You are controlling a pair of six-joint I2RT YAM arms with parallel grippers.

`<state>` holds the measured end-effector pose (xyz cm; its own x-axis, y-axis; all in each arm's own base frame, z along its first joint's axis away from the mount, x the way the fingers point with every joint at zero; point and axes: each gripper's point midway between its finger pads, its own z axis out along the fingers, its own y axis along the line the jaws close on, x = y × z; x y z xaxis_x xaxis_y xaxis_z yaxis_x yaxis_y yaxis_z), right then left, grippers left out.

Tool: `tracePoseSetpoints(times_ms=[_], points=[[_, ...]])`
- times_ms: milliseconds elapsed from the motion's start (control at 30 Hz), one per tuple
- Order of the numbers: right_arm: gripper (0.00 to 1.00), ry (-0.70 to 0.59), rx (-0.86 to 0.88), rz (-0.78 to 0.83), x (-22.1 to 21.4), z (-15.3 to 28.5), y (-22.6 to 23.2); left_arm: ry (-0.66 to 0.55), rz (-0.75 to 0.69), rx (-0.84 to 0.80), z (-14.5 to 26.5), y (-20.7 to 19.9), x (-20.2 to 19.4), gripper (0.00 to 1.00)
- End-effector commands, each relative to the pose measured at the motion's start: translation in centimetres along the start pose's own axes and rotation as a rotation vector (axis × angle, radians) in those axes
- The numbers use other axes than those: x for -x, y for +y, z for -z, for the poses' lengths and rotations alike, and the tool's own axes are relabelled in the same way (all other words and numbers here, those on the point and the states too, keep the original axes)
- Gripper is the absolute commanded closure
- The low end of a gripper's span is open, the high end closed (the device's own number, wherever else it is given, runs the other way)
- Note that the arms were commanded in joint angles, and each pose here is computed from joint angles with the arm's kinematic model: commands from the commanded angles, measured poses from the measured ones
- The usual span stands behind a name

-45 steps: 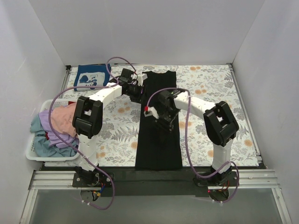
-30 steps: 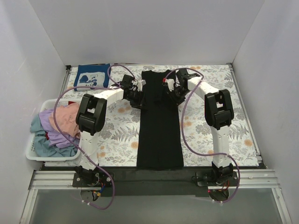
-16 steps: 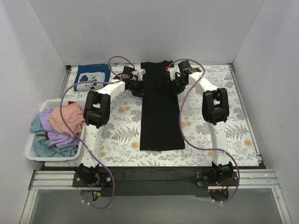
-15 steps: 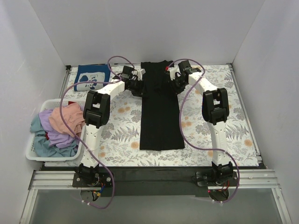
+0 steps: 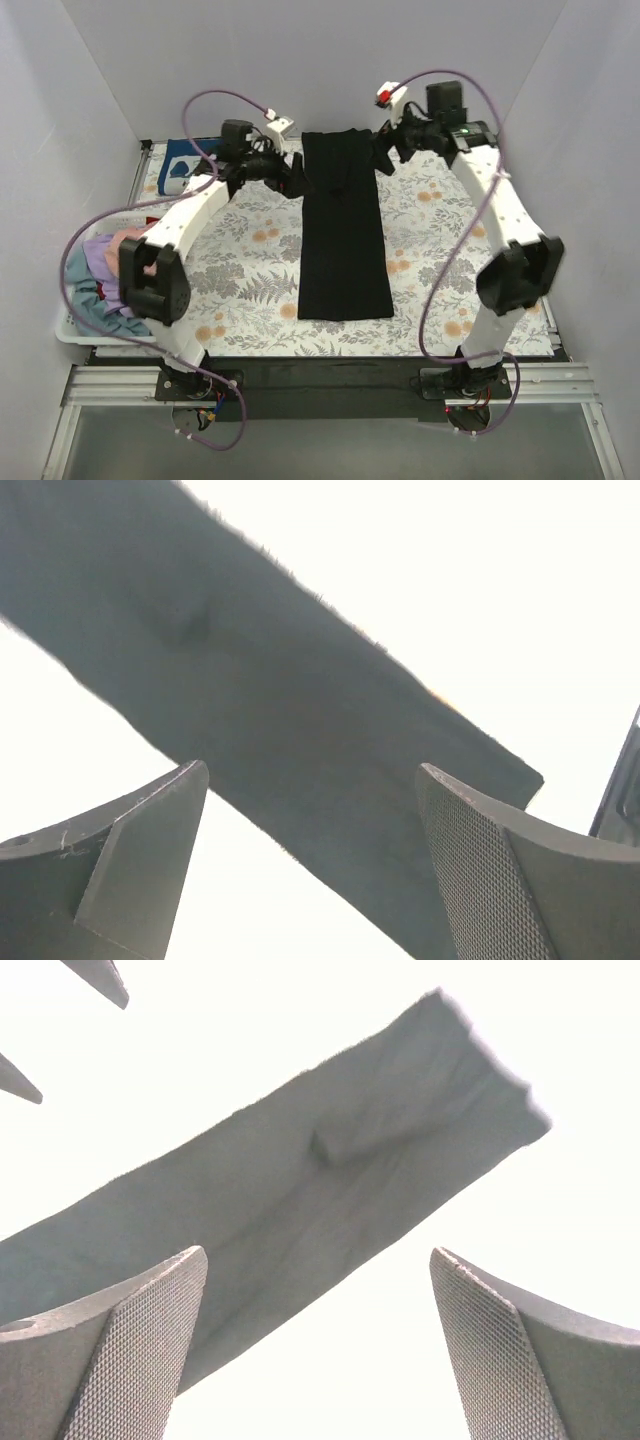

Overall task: Fold and stack the t-shirts
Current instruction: Fold the tshirt

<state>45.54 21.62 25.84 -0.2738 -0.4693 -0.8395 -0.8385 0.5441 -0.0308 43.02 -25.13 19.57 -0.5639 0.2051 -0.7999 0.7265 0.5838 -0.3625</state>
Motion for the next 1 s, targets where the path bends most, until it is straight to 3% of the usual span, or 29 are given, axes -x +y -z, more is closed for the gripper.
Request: tracePoseSetpoints(times_ms=[0, 67, 100, 167, 200, 467, 600, 700, 767, 967], points=[[0.02, -0.176, 0.033, 0.203, 5.0, 7.2, 4.4, -0.208, -0.330, -0.086, 7.3, -7.1, 3.7, 0.15], [0.02, -0.139, 0.051, 0.211, 2.7, 7.7, 5.7, -0.230, -0.348, -0.072, 8.5, -8.0, 2.7, 0.15], [0.02, -0.147, 0.049, 0.288, 2.5, 9.4, 6.9, -0.223, -0.444, -0.121, 9.6, -9.6, 0.8, 0.14], [0.02, -0.134, 0.103, 0.349, 0.3, 10.1, 9.2, -0.137, -0.511, -0.175, 10.4, -10.8, -3.3, 0.14], [0.02, -0.106, 0.125, 0.373, -2.5, 10.6, 11.0, -0.114, -0.615, -0.198, 10.4, -11.5, -4.7, 0.14], [0.16, 0.140, 0.328, 0.605, -19.3, 8.7, 20.5, 0.117, -0.838, -0.247, 9.5, -12.5, -20.6, 0.21], [0.30, 0.192, 0.380, 0.704, -23.5, 7.6, 22.6, 0.167, -0.858, -0.274, 7.8, -13.0, -23.6, 0.27], [0.35, 0.210, 0.416, 0.724, -25.5, 6.7, 23.9, 0.223, -0.811, -0.295, 6.0, -13.4, -25.1, 0.35], [0.37, 0.234, 0.439, 0.735, -26.8, 6.4, 24.5, 0.240, -0.797, -0.290, 5.0, -13.6, -25.5, 0.42], [0.41, 0.257, 0.427, 0.752, -28.7, 4.7, 24.3, 0.254, -0.835, -0.266, 3.2, -13.3, -26.5, 0.45]])
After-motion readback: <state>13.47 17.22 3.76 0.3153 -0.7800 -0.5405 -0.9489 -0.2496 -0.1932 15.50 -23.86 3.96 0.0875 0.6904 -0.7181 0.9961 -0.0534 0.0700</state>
